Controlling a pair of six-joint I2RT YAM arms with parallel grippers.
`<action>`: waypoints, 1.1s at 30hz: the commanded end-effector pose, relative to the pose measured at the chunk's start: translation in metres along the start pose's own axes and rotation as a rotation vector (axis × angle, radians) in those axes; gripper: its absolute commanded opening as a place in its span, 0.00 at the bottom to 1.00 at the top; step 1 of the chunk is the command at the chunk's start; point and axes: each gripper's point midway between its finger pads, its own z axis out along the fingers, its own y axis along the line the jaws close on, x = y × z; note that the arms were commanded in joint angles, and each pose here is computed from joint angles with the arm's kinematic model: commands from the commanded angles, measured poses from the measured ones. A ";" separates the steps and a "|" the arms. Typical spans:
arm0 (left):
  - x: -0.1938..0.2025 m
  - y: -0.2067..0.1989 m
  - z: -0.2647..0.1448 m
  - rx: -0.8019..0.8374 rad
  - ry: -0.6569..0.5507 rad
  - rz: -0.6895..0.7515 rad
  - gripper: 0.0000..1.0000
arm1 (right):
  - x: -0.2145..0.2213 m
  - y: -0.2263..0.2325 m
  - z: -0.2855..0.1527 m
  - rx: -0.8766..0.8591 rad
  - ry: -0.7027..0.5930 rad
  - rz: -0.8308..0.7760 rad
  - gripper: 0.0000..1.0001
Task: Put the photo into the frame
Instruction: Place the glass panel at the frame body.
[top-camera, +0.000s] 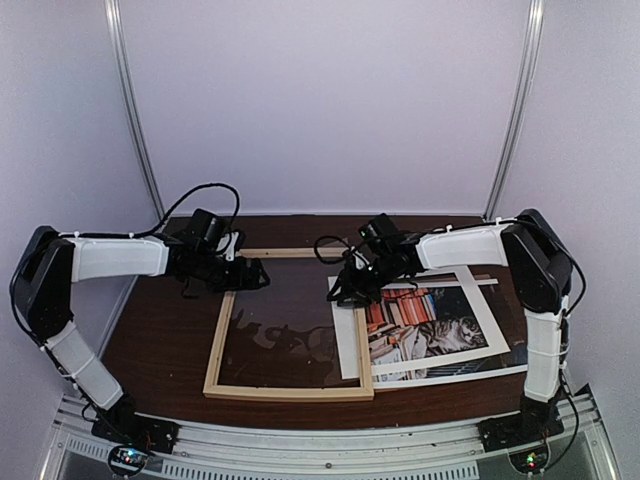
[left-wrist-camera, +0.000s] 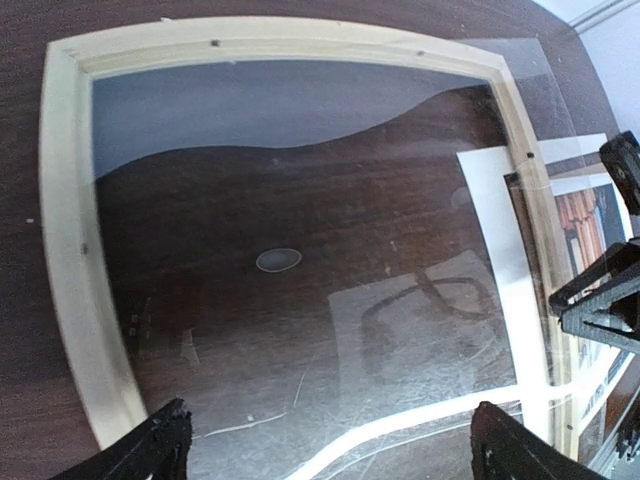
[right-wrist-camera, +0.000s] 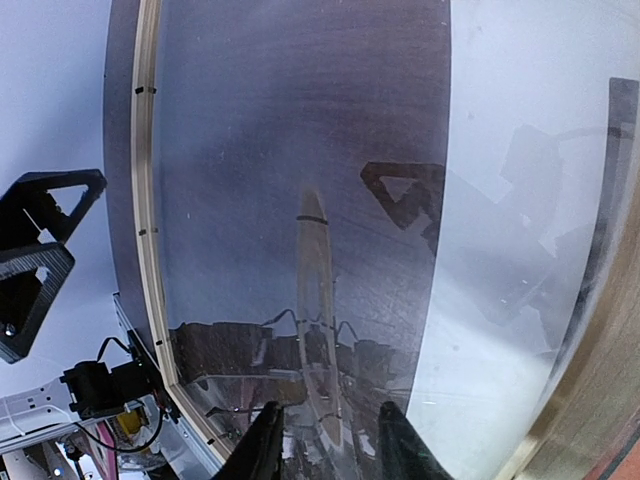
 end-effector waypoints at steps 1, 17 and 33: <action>-0.007 -0.041 0.016 0.122 -0.022 0.007 0.98 | -0.004 0.005 0.005 -0.002 -0.002 -0.027 0.33; 0.021 -0.081 0.053 0.222 0.034 -0.007 0.98 | -0.003 0.003 0.010 -0.004 0.014 -0.031 0.36; 0.039 -0.064 0.066 0.154 0.078 -0.019 0.97 | -0.001 0.001 0.011 -0.005 0.020 -0.027 0.37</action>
